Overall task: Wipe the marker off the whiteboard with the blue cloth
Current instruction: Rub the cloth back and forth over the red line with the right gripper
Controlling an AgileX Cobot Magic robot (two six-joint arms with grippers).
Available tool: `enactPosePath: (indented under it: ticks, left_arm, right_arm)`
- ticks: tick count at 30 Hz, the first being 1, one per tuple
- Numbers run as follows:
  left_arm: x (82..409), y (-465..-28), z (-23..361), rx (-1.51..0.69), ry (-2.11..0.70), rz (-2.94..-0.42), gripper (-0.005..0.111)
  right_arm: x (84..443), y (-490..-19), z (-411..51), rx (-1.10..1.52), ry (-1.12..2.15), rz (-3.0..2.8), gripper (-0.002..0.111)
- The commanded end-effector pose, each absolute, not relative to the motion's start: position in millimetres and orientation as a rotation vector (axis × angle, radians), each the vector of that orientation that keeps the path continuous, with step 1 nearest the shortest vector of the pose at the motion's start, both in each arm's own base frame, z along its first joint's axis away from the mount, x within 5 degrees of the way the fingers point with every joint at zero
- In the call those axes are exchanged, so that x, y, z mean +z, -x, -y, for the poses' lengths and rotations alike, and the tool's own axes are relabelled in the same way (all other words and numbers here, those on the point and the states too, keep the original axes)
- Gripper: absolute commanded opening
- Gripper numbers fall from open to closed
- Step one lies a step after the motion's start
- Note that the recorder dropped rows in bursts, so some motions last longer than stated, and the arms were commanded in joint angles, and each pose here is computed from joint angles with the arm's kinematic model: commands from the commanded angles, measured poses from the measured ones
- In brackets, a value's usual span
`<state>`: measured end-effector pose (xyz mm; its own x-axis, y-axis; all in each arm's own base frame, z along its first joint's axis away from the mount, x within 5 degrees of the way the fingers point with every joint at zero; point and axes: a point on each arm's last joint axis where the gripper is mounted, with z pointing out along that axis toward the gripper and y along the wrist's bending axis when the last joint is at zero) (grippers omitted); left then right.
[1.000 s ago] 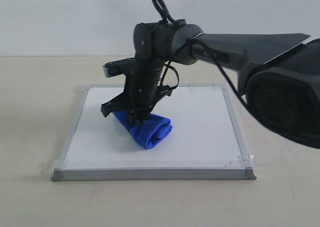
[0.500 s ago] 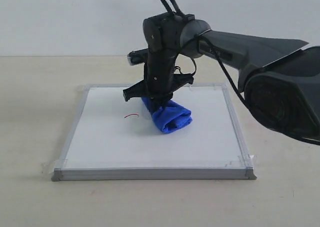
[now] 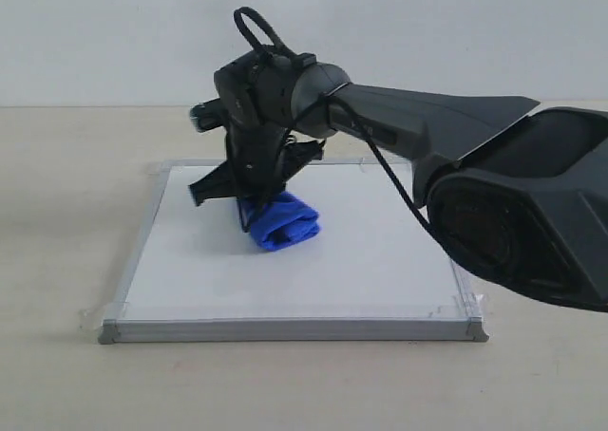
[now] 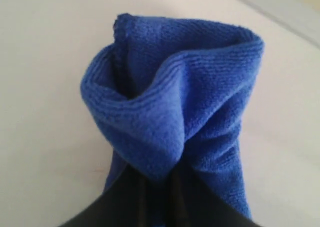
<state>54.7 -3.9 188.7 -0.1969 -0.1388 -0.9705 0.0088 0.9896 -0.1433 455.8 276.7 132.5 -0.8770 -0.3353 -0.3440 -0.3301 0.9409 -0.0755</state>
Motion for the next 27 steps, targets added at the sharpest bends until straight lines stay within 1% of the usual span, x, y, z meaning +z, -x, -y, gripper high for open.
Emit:
enactPosePath:
  ticks: [1,3,5,7,9,10,12,15,17,19,22,24,27]
  left_arm:
    - [187.4,-54.7,3.7,-0.125,0.092,-1.767,0.004]
    - [187.4,-54.7,3.7,-0.125,0.092,-1.767,0.004]
    - [187.4,-54.7,3.7,-0.125,0.092,-1.767,0.004]
    - [187.4,-54.7,3.7,-0.125,0.092,-1.767,0.004]
    - [187.4,-54.7,3.7,-0.125,0.092,-1.767,0.004]
    - [187.4,-54.7,3.7,-0.125,0.092,-1.767,0.004]
    - [187.4,-54.7,3.7,-0.125,0.092,-1.767,0.004]
    - [187.4,-54.7,3.7,-0.125,0.092,-1.767,0.004]
    - [187.4,-54.7,3.7,-0.125,0.092,-1.767,0.004]
    - [187.4,-54.7,3.7,-0.125,0.092,-1.767,0.004]
    - [187.4,-54.7,3.7,-0.125,0.092,-1.767,0.004]
    - [187.4,-54.7,3.7,-0.125,0.092,-1.767,0.004]
    - [187.4,-54.7,3.7,-0.125,0.092,-1.767,0.004]
  right_arm:
    - [114.4,-467.3,-221.0,-0.376,0.406,-2.864,0.000]
    - [112.9,-466.1,-224.8,-0.293,0.386,-2.888,0.000]
    - [111.2,-461.2,-242.8,-0.088,0.435,-2.899,0.000]
    - [111.8,-455.1,-266.3,0.149,0.560,-2.860,0.000]
    - [114.1,-447.4,-289.2,0.327,0.679,-2.794,0.000]
    - [115.6,-443.7,-299.6,0.394,0.747,-2.749,0.000]
    - [117.2,-437.5,-313.7,0.437,0.868,-2.673,0.000]
    - [117.2,-437.3,-316.1,0.398,0.861,-2.658,0.000]
    - [115.9,-441.3,-309.4,0.291,0.768,-2.689,0.000]
    - [114.3,-445.6,-296.8,0.101,0.646,-2.731,0.000]
    - [114.1,-447.7,-279.1,-0.173,0.599,-2.760,0.000]
    - [114.4,-447.2,-274.3,-0.252,0.623,-2.767,0.000]
    - [114.1,-446.0,-273.4,-0.264,0.636,-2.779,0.000]
